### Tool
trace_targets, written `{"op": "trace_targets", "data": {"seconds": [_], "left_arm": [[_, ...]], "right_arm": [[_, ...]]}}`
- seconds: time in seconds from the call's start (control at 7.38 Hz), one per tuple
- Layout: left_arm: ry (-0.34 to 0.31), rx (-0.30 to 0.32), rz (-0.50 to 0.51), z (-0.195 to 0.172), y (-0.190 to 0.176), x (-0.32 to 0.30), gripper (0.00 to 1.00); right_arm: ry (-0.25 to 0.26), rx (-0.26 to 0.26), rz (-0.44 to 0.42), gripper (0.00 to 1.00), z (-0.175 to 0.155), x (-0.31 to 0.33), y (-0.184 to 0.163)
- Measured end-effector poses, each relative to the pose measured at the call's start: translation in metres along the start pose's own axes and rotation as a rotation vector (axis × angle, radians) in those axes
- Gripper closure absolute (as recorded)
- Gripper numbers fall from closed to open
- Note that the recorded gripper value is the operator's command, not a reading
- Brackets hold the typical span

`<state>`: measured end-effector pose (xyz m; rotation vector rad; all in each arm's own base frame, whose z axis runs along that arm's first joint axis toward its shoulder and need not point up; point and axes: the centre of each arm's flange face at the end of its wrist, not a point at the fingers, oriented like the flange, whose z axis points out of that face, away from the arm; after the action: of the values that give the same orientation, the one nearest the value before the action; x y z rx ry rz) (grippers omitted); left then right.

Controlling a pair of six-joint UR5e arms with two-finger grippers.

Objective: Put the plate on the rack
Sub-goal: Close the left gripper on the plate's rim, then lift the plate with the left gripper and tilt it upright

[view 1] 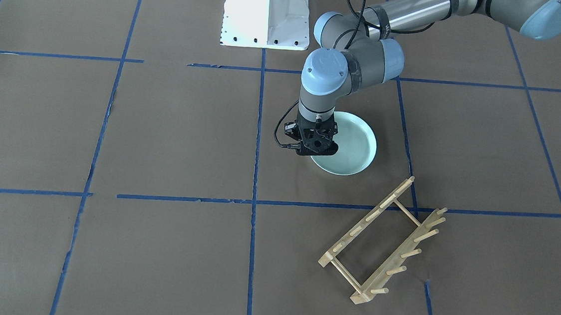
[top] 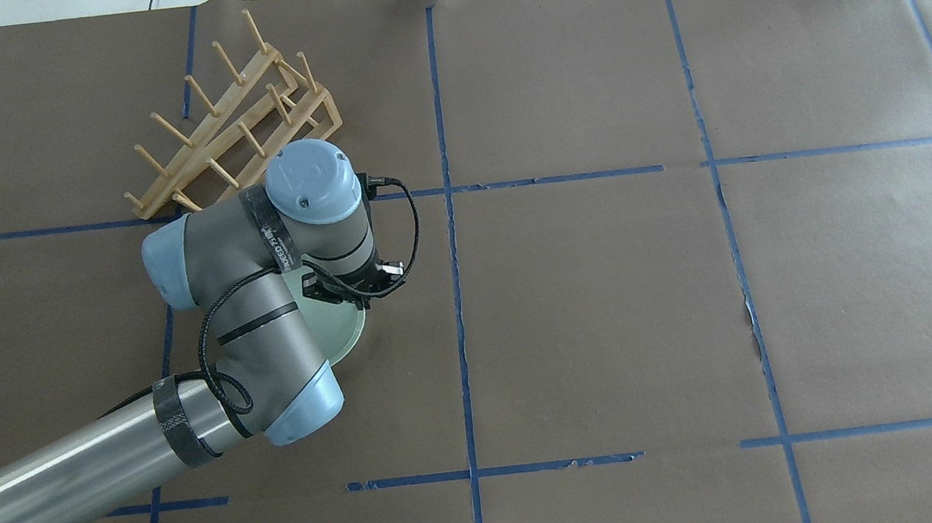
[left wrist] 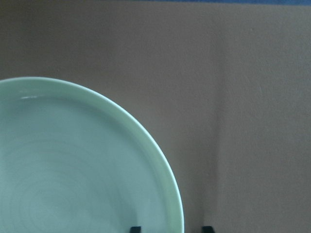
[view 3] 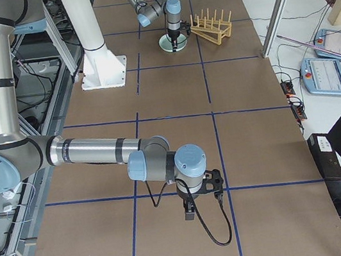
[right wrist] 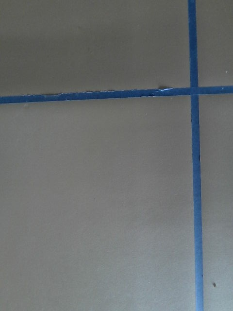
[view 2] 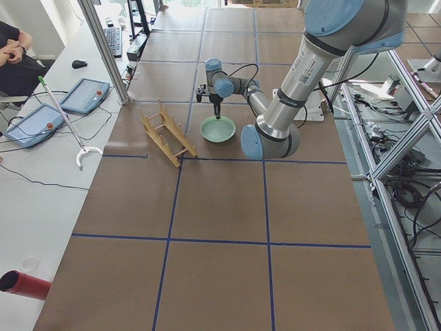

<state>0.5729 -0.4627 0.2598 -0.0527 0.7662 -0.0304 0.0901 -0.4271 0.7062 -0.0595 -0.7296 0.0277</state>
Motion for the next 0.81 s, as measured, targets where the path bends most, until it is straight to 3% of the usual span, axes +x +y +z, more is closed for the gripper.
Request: {"op": "trace_targets", "data": {"seconds": [0.14, 0.41, 0.54, 0.81], "left_arm": [[0.029, 0.024, -0.026, -0.021, -0.01, -0.003, 1.0], [0.191, 0.151, -0.139, -0.131, -0.038, -0.017, 1.0], [0.323, 0.228, -0.21, -0.184, -0.049, -0.03, 1.0], [0.651, 0.348, -0.323, -0.248, -0.065, -0.074, 1.0]], "right_arm": [[0.0, 0.0, 0.0, 0.0, 0.0, 0.0, 0.0], [0.0, 0.0, 0.0, 0.0, 0.0, 0.0, 0.0], [0.0, 0.0, 0.0, 0.0, 0.0, 0.0, 0.0], [0.0, 0.0, 0.0, 0.0, 0.0, 0.0, 0.0]]}}
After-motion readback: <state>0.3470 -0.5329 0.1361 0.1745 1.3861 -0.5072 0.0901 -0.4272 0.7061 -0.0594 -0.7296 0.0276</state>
